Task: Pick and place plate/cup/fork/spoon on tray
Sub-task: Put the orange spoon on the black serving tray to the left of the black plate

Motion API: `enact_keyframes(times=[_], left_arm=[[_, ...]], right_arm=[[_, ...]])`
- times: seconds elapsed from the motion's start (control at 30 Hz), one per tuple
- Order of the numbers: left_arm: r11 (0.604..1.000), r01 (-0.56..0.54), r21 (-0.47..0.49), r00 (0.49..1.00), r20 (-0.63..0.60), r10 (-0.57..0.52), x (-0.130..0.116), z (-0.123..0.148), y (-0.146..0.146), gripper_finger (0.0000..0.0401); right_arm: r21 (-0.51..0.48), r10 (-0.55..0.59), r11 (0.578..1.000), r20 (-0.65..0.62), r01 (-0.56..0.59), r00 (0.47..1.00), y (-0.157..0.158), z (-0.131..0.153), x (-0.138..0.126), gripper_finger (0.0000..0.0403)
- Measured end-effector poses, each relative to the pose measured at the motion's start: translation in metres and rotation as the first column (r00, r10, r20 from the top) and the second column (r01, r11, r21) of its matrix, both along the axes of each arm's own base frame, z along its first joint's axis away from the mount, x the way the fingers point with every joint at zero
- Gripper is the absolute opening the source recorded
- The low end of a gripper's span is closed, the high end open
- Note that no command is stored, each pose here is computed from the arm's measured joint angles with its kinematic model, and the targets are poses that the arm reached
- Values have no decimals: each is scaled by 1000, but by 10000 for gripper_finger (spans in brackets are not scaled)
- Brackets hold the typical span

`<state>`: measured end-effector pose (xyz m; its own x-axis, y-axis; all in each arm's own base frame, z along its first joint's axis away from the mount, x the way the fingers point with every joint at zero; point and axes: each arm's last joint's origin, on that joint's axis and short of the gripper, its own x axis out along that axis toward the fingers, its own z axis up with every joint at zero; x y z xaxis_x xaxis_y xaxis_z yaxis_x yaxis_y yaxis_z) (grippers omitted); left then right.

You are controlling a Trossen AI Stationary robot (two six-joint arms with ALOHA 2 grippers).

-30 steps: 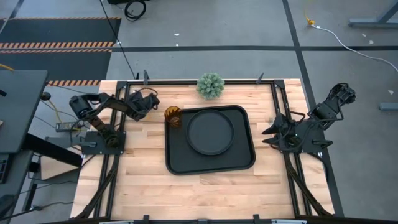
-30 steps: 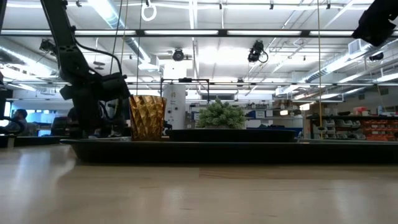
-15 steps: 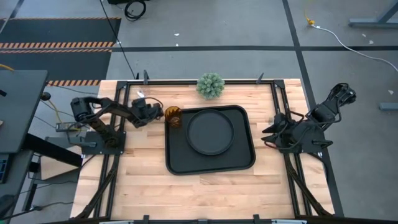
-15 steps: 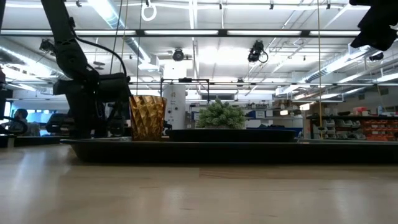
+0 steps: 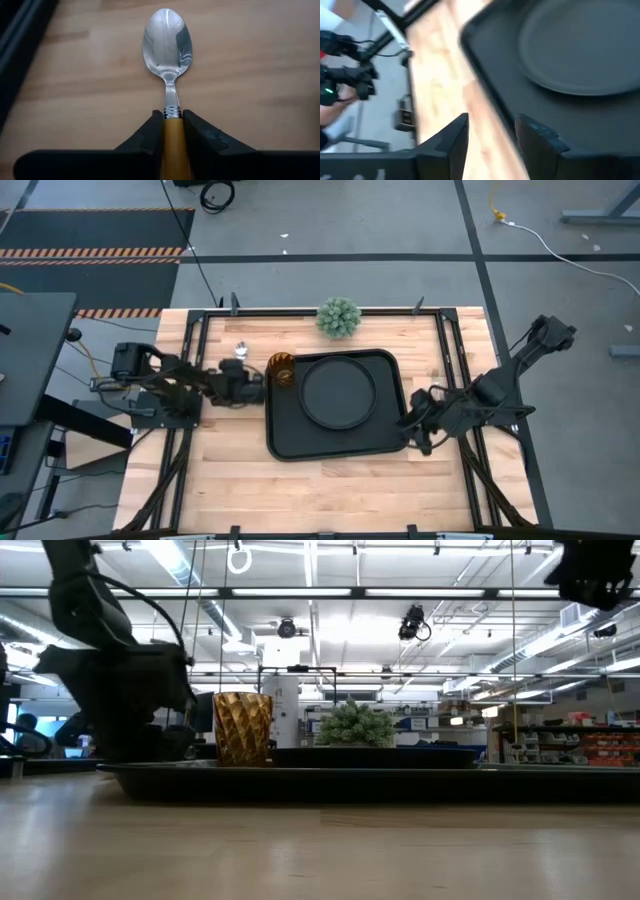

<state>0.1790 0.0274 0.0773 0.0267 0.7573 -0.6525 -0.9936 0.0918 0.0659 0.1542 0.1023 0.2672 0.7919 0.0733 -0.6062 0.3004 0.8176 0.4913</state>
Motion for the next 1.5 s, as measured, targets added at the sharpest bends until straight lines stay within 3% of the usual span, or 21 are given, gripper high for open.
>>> enact_keyframes(times=[0.17, 0.33, 0.47, 0.63, 1.07, 1.5], left_arm=[[995, 100, 1, 991, 92, -100, 2, 2, -30, 78], [986, 164, -3, 973, 167, -162, 2, 2, -52, 79], [982, 190, -5, 963, 193, -186, 2, 2, -60, 79], [978, 208, -3, 956, 211, -203, 2, 3, -65, 79], [975, 222, -14, 948, 239, -212, 1, 3, -71, 79], [957, 280, -81, 939, 232, -255, 23, 18, -81, 80]], right_arm=[[21, 2, 1000, 9, -2, 1000, 16, 15, 21, 164], [-26, 11, 1000, 19, -11, 1000, 29, 27, 39, 164], [-54, 29, 998, 7, -28, 1000, 39, 31, 51, 163], [-15, 66, 998, -6, -67, 998, 47, 39, 58, 163], [-100, 86, 991, -69, -93, 994, 53, 45, 43, 163], [-212, 67, 971, -201, -111, 977, 43, 36, 34, 163]])
